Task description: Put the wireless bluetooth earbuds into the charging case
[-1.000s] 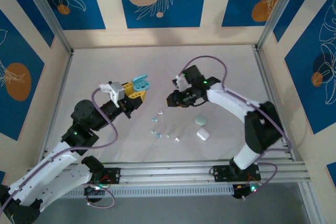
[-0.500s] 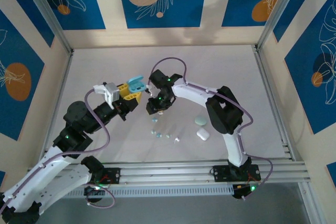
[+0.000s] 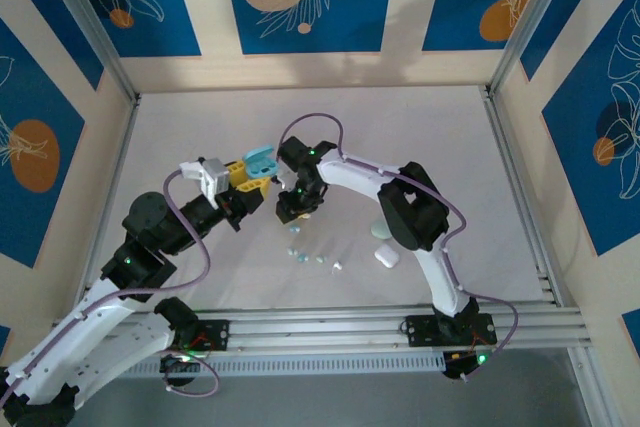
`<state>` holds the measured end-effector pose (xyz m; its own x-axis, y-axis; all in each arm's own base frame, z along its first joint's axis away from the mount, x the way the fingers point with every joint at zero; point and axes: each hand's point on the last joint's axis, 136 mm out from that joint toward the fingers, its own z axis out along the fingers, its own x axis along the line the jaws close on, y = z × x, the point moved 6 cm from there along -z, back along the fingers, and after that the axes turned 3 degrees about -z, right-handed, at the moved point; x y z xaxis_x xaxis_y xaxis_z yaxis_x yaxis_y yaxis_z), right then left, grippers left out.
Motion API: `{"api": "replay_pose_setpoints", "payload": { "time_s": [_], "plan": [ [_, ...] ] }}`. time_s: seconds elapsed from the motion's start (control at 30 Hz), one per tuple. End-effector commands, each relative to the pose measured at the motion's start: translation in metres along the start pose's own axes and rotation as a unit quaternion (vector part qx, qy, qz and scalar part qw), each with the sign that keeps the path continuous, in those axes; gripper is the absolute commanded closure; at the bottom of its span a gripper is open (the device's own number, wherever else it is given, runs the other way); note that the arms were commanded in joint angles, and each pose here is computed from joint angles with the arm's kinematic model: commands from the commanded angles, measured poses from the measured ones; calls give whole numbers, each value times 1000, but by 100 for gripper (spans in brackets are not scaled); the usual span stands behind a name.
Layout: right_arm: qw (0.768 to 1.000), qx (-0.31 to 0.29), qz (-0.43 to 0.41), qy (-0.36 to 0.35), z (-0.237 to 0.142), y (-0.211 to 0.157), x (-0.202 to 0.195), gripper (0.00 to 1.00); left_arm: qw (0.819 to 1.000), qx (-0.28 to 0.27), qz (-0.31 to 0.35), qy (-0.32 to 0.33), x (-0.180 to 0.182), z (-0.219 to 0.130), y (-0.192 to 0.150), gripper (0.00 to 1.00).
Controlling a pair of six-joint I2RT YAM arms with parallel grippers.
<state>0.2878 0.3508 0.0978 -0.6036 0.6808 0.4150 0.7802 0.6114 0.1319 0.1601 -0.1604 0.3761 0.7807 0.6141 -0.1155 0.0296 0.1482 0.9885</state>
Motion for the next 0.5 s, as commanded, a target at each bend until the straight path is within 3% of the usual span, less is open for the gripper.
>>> {"api": "replay_pose_setpoints", "payload": {
  "time_s": [0.0, 0.47],
  "plan": [
    [999, 31, -12, 8, 10, -6, 2, 60, 999, -29, -3, -15, -7, -5, 21, 77],
    [997, 58, -38, 28, 12, -20, 16, 63, 999, -27, -6, -20, -7, 0, 21, 76]
  ]
}}
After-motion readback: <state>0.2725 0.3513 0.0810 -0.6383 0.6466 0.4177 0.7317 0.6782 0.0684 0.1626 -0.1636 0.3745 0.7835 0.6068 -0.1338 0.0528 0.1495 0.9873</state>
